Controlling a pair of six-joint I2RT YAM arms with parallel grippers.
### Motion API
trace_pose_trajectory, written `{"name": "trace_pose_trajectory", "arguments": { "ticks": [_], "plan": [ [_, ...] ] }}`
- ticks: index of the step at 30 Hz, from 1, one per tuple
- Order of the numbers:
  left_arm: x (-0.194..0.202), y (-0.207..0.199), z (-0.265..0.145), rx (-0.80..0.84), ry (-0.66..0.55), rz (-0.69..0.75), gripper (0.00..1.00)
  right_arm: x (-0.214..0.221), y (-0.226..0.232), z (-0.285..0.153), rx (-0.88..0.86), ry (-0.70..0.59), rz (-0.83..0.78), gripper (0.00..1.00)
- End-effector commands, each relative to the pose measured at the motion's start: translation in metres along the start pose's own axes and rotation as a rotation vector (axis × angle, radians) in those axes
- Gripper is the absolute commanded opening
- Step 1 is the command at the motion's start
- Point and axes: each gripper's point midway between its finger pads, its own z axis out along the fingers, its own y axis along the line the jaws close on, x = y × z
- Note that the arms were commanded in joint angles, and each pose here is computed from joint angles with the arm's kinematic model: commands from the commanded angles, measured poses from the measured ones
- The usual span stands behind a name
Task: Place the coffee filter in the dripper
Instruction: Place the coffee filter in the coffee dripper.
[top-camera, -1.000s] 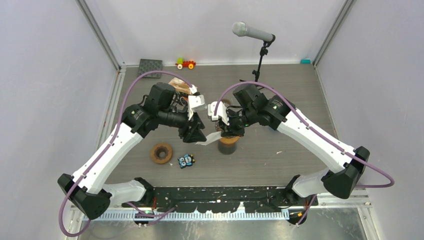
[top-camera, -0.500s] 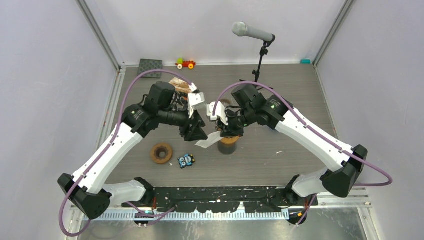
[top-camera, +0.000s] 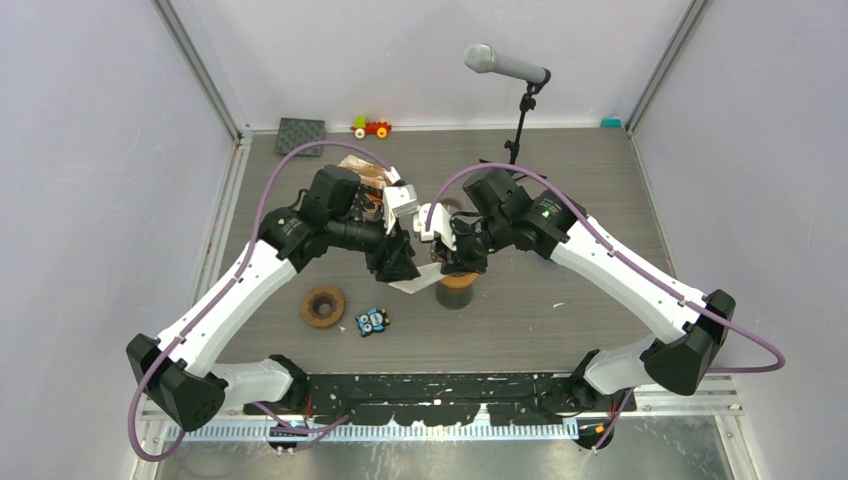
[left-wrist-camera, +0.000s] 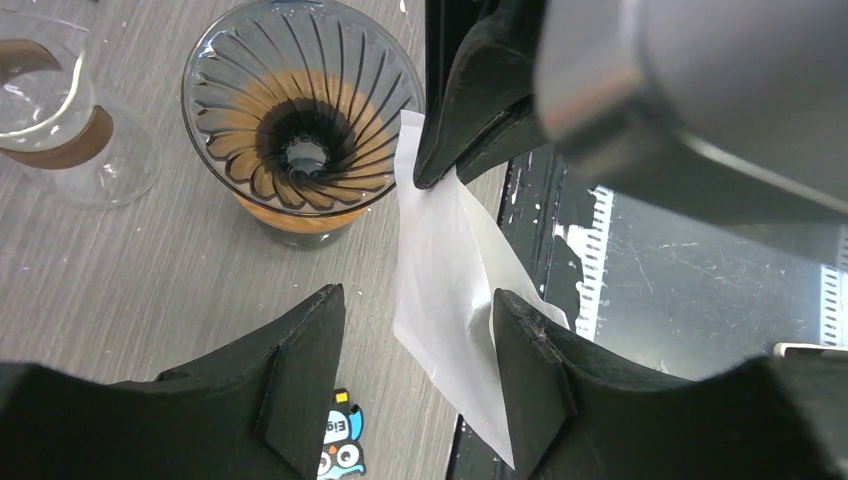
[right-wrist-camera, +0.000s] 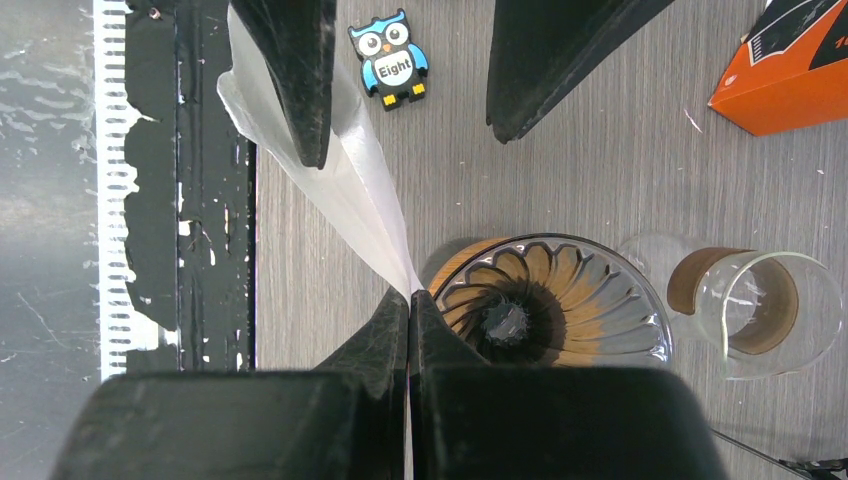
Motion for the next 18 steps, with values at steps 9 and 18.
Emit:
{"name": "trace_pose_trajectory", "arguments": {
  "ticks": [9, 18],
  "plan": [
    [-0.0119, -0.0055, 0.0052, 0.052, -0.040, -0.005, 0.50, -0.0153, -0.0051, -0.0098, 0.044, -0.045, -0.024, 0.01],
    [-0.0135, -0.0058, 0.0107, 0.086, -0.032, -0.027, 0.16, -0.0170, -0.0042, -0.0121, 0.045, -0.053, -0.027, 0.01]
  ]
}}
